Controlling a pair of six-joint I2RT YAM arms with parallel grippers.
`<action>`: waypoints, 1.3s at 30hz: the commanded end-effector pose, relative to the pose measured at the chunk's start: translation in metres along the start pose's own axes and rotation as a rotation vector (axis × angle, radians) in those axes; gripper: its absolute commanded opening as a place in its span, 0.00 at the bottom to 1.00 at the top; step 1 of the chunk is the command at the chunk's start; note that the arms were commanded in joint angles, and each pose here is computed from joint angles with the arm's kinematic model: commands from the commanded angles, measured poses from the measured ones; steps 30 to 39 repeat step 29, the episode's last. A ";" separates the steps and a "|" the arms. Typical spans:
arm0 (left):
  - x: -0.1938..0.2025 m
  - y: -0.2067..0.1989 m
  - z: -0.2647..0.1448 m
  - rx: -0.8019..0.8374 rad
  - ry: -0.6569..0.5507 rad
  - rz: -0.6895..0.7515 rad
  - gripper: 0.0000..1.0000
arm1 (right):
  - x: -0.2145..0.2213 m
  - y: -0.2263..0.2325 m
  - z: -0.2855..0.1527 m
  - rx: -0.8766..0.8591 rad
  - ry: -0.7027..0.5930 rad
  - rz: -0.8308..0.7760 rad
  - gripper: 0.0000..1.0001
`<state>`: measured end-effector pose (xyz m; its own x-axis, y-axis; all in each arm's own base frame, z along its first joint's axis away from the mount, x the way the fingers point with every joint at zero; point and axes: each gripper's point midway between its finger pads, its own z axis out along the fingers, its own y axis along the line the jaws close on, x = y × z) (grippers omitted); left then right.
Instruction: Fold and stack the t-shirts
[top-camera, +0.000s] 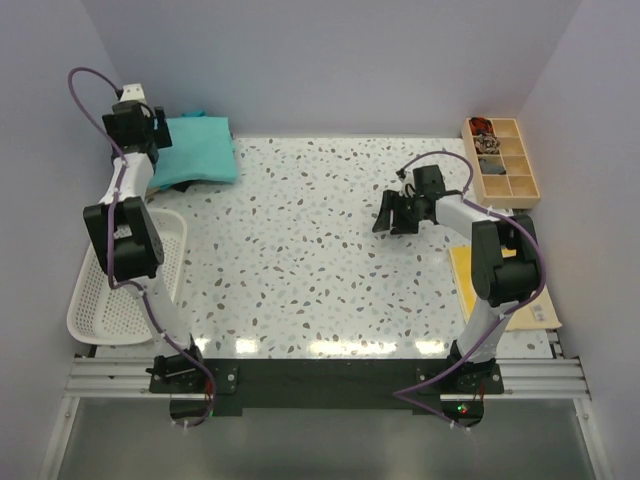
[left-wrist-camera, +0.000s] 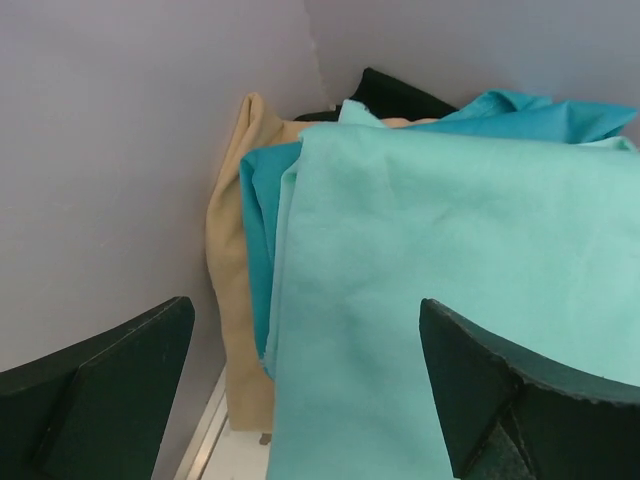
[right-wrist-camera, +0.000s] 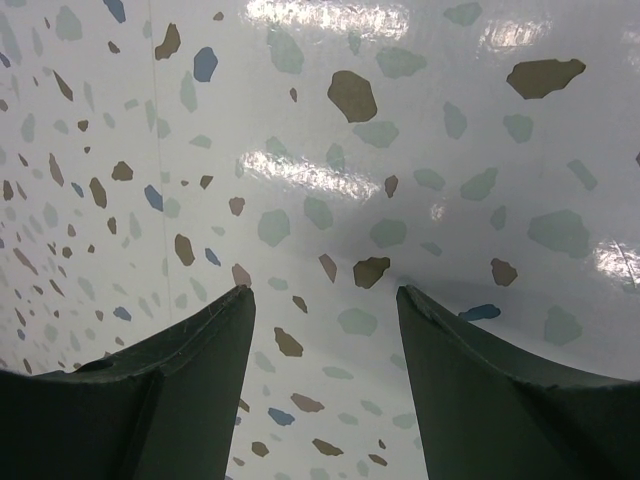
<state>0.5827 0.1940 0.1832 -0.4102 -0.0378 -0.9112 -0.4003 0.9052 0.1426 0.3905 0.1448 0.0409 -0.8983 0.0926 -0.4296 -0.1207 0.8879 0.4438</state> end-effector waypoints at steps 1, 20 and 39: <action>-0.110 -0.002 -0.071 0.016 -0.272 -0.137 1.00 | -0.023 0.017 -0.015 -0.040 -0.077 -0.051 0.63; -0.029 -0.184 -0.375 0.814 -0.328 -0.267 1.00 | 0.022 0.045 -0.101 0.001 -0.256 -0.122 0.65; 0.045 -0.159 -0.390 0.779 -0.332 -0.265 1.00 | 0.060 0.017 -0.124 0.119 -0.354 -0.071 0.70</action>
